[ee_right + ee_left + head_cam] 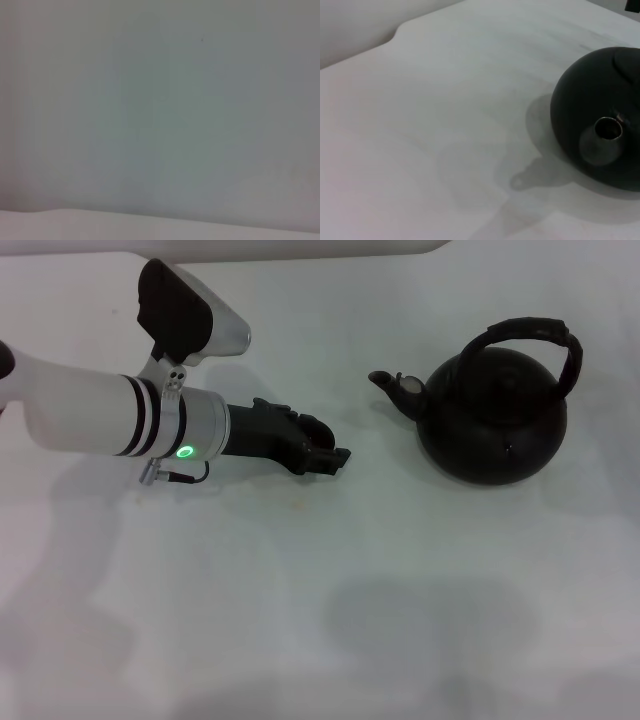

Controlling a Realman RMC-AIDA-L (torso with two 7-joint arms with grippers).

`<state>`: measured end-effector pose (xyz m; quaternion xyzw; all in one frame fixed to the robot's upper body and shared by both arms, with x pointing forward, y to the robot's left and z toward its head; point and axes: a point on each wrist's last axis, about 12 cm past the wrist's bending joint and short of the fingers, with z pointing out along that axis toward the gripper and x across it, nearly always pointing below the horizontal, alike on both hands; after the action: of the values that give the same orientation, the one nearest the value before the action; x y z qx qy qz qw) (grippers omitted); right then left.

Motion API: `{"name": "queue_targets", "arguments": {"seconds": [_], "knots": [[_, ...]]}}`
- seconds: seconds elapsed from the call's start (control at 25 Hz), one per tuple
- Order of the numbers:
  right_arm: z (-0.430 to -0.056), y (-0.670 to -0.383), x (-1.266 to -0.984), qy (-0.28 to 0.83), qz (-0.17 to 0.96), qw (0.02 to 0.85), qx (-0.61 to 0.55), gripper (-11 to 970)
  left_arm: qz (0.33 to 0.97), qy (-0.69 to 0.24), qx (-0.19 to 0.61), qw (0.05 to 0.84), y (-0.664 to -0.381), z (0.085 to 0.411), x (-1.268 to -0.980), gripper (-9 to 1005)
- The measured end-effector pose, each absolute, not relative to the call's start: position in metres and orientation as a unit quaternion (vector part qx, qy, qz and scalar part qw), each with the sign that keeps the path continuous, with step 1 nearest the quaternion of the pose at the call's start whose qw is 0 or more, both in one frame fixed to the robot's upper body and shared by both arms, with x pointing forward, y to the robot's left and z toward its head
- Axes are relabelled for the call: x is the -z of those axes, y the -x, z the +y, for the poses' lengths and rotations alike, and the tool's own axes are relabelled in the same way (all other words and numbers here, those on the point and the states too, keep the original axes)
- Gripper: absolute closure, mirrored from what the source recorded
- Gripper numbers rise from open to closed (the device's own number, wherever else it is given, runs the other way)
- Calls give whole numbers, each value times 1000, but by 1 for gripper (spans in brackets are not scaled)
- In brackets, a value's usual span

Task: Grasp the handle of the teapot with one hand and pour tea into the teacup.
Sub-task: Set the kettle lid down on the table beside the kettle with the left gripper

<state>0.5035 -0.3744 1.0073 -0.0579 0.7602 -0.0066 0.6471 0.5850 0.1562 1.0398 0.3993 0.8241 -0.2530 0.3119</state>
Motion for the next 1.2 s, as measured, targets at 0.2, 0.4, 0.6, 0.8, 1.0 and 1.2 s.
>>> {"name": "queue_targets", "arguments": {"seconds": [0.2, 0.4, 0.6, 0.8, 1.0, 1.2], "knots": [[-374, -504, -1007, 58, 760, 647, 7, 103, 825, -400, 251, 312, -585, 157, -1040, 293], [-374, -504, -1008, 59, 759, 648, 6, 102, 824, -401, 249, 312, -585, 157, -1039, 294], [-374, -504, -1008, 58, 760, 648, 6, 102, 823, -405, 246, 312, -585, 157, -1039, 244], [-375, -504, -1007, 56, 761, 647, 7, 103, 823, -407, 246, 312, -585, 157, -1039, 198], [-375, -504, -1007, 55, 762, 646, 7, 103, 822, -408, 245, 313, -585, 157, -1039, 173], [-375, -504, -1007, 55, 762, 645, 7, 103, 819, -412, 241, 318, -584, 158, -1040, 156]]}}
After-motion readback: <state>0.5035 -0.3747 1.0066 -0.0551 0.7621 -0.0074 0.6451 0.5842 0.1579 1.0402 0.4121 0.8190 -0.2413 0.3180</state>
